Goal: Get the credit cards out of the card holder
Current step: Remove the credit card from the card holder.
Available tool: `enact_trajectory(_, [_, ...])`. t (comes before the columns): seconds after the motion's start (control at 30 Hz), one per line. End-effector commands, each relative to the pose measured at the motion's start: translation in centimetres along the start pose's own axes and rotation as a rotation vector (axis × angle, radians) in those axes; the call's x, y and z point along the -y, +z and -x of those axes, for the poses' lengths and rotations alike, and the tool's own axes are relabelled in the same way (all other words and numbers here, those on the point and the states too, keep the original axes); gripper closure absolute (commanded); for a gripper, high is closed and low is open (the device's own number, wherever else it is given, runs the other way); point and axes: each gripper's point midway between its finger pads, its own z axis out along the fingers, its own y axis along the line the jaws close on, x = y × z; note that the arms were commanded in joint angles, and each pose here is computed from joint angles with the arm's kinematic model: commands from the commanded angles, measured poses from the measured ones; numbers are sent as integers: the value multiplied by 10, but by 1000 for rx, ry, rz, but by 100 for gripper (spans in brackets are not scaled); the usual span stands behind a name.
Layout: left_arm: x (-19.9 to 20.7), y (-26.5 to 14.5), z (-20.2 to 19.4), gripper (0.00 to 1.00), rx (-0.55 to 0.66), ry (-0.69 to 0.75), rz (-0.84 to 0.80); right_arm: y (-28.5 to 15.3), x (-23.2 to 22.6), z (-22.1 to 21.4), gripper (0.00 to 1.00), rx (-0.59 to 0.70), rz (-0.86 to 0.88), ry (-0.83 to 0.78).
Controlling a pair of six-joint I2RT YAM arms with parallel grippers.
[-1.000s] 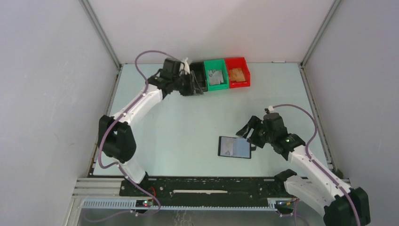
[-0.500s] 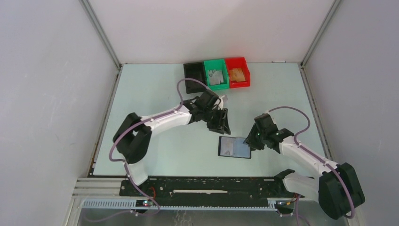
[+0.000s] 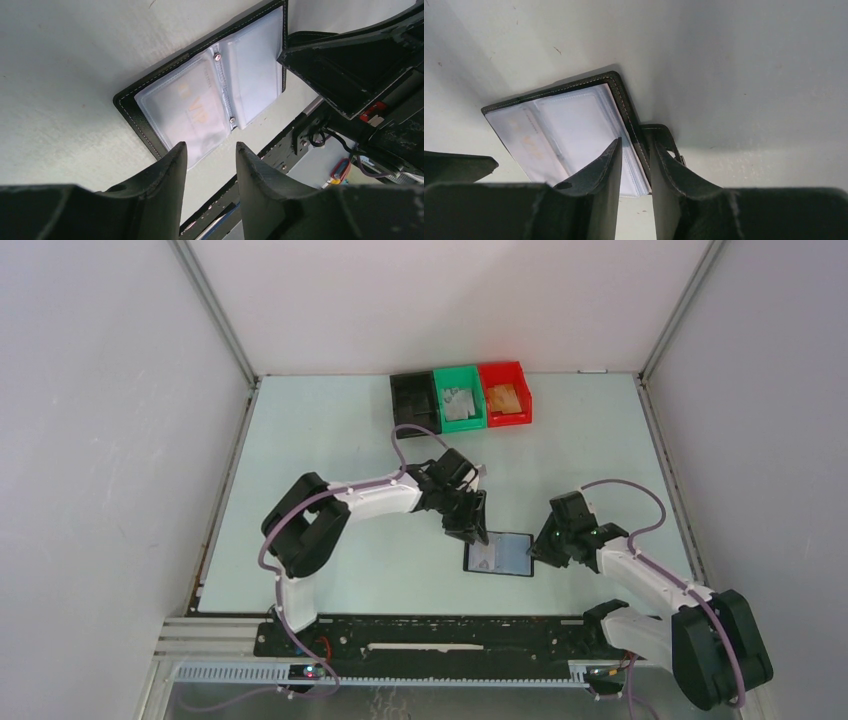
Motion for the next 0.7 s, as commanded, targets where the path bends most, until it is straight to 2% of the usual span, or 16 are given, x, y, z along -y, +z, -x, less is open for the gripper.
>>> enact_trajectory(0.0, [-5,8,-4,54,-18,-22,19,10,6,0,64,2,-1,14])
enact_trajectory(0.33, [-23,15,-10,54,-20,-17,111,13,4,-1,64,-11,15,18])
enact_trajectory(0.67, [3,20,-10,55,-42,7,16,13,4,-2,65,-14,15,18])
